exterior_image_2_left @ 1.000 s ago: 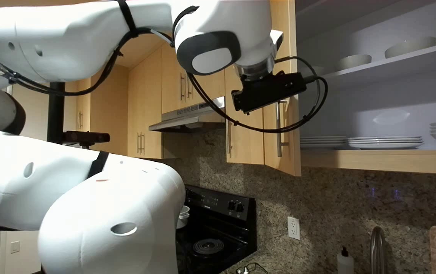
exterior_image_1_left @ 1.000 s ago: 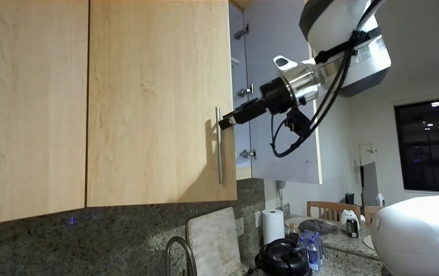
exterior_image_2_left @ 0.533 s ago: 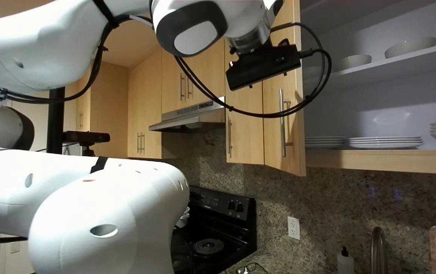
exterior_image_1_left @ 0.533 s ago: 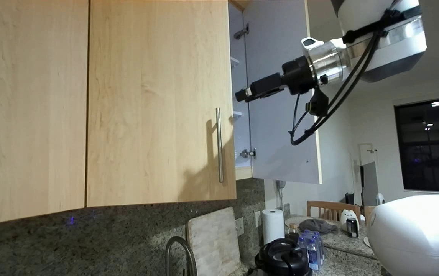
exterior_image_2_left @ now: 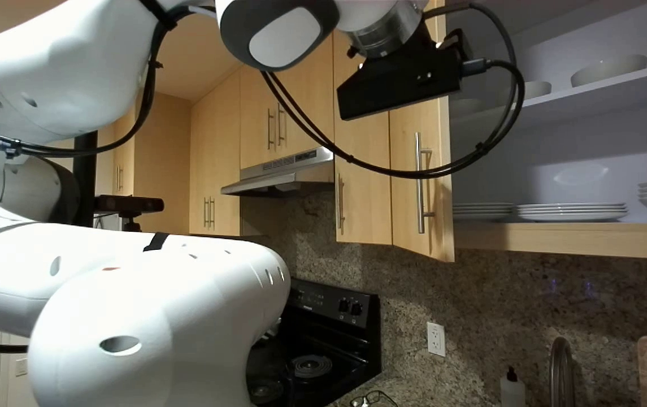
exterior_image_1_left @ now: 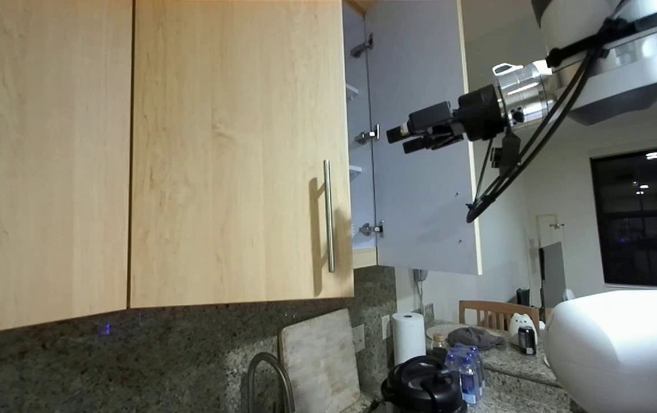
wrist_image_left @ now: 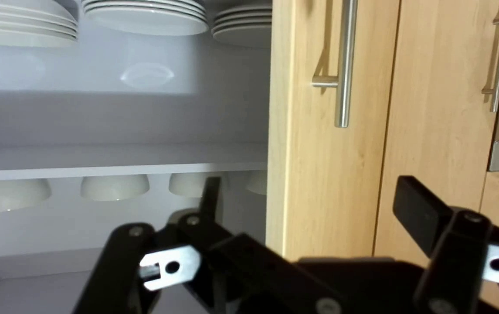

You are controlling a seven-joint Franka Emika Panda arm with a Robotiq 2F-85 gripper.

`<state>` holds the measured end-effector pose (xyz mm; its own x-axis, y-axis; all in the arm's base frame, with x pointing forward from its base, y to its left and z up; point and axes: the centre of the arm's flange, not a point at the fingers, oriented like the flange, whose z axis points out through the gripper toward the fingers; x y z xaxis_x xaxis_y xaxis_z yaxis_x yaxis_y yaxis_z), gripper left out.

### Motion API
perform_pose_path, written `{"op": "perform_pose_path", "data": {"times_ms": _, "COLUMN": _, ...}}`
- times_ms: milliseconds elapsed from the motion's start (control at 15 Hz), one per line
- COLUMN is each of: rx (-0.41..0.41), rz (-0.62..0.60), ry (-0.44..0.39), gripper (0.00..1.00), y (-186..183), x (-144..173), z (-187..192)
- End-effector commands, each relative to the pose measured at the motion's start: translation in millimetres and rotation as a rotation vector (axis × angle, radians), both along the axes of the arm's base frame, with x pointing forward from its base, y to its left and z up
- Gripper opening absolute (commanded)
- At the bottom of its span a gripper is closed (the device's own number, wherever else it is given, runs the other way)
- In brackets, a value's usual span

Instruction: Open the left door of the first upper cabinet from the right

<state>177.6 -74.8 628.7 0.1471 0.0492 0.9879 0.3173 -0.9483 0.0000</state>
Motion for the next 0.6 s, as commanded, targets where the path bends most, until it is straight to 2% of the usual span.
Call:
{"op": "perform_pose_path", "data": {"times_ms": 0, "rx": 0.064, "rz": -0.007, "ry": 0.049, "gripper": 1.00, "y": -16, "x": 3, "z": -59}}
{"op": "perform_pose_path", "data": {"times_ms": 267, "rx": 0.016, "rz": 0.191, "ry": 0.190, "gripper": 1.00, "y": -40, "x": 29, "z": -91}}
{"op": "perform_pose_path", "data": {"times_ms": 533, "rx": -0.060, "rz": 0.372, "ry": 0.226, "gripper": 1.00, "y": -54, "x": 59, "z": -130}}
